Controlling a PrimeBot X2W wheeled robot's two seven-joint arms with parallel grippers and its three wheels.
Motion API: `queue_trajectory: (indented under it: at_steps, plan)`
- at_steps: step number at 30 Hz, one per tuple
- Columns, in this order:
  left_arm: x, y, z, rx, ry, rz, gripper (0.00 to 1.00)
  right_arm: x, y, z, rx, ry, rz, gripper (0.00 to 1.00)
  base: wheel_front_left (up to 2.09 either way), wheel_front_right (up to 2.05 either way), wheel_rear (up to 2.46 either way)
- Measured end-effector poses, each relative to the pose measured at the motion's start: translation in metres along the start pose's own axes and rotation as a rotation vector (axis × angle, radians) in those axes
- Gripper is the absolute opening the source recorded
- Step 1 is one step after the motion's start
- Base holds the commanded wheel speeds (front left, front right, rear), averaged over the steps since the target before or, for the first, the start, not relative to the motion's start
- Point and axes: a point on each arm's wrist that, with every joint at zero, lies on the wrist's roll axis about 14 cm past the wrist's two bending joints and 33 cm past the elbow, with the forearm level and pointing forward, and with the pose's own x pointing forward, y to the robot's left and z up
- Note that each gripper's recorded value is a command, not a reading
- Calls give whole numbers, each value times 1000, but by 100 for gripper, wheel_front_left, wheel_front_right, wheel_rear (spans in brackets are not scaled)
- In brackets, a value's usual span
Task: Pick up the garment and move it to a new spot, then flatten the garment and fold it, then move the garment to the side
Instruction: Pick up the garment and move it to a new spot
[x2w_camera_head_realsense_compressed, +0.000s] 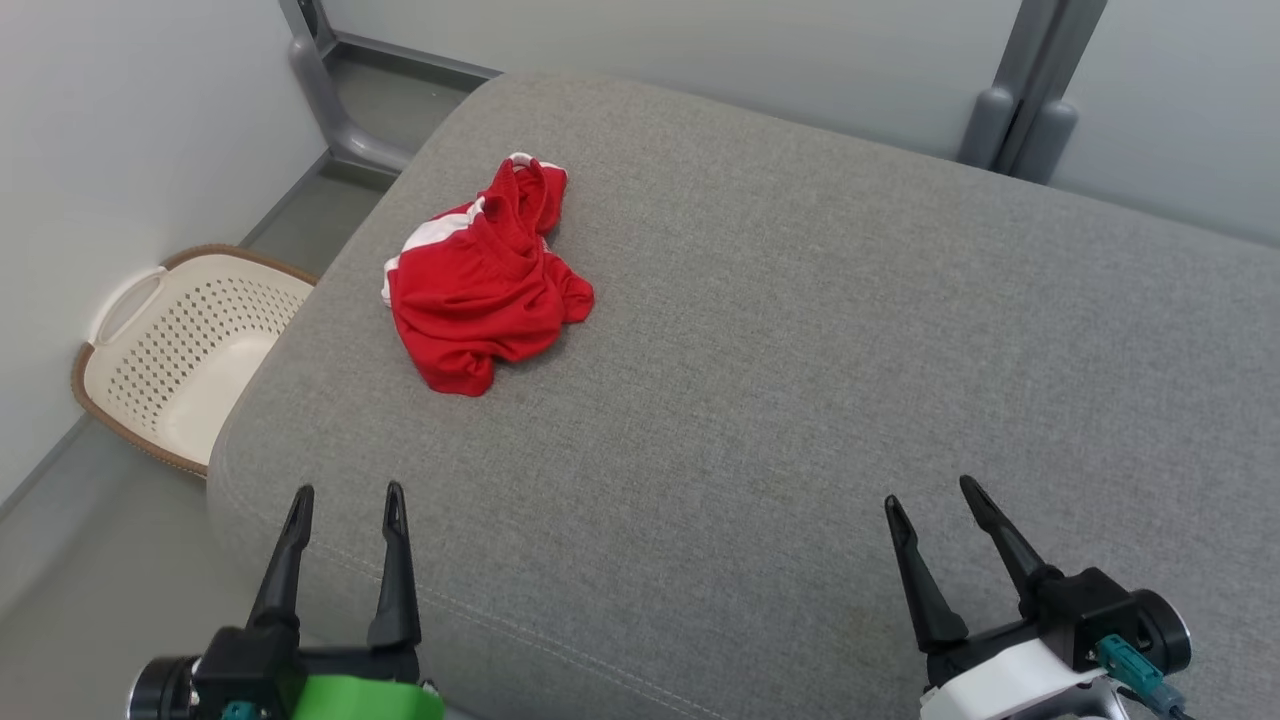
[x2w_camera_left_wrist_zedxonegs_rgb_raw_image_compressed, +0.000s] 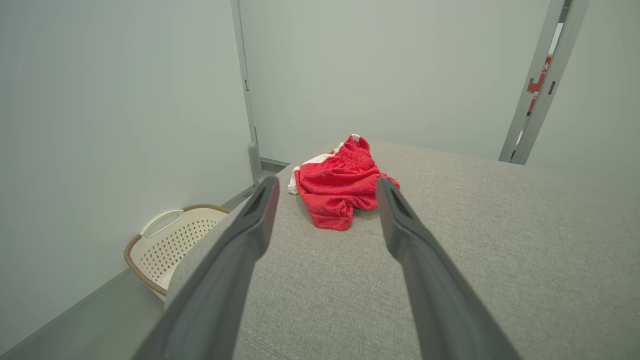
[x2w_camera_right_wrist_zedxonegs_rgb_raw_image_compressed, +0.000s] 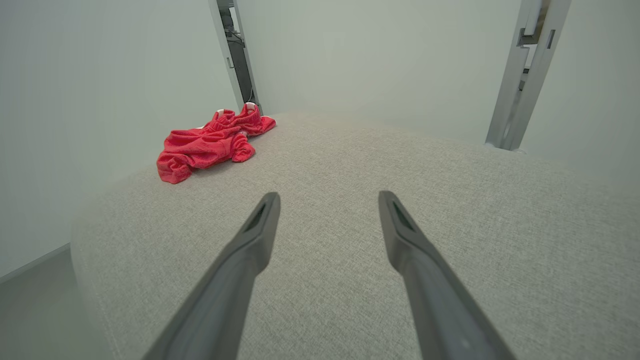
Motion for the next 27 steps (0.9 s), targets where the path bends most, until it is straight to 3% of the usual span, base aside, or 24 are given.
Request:
queue_trajectory:
  at_steps: [7, 14, 19, 27]
  plan:
    - [68, -25, 21, 54, -71, -121, 100, 13, -29, -15, -44, 24, 2, 100, 0, 0, 0]
    - [171, -36, 32, 200, -58, -229, 100, 23, -67, -36, -75, 53, -21, 100, 0, 0, 0]
    - [241, -37, 18, 221, 109, -223, 100, 24, -92, -52, -86, 74, -50, 100, 0, 0, 0]
    - [289, -48, -63, 72, 541, -207, 100, 16, -122, -78, -78, 109, -109, 100, 0, 0, 0]
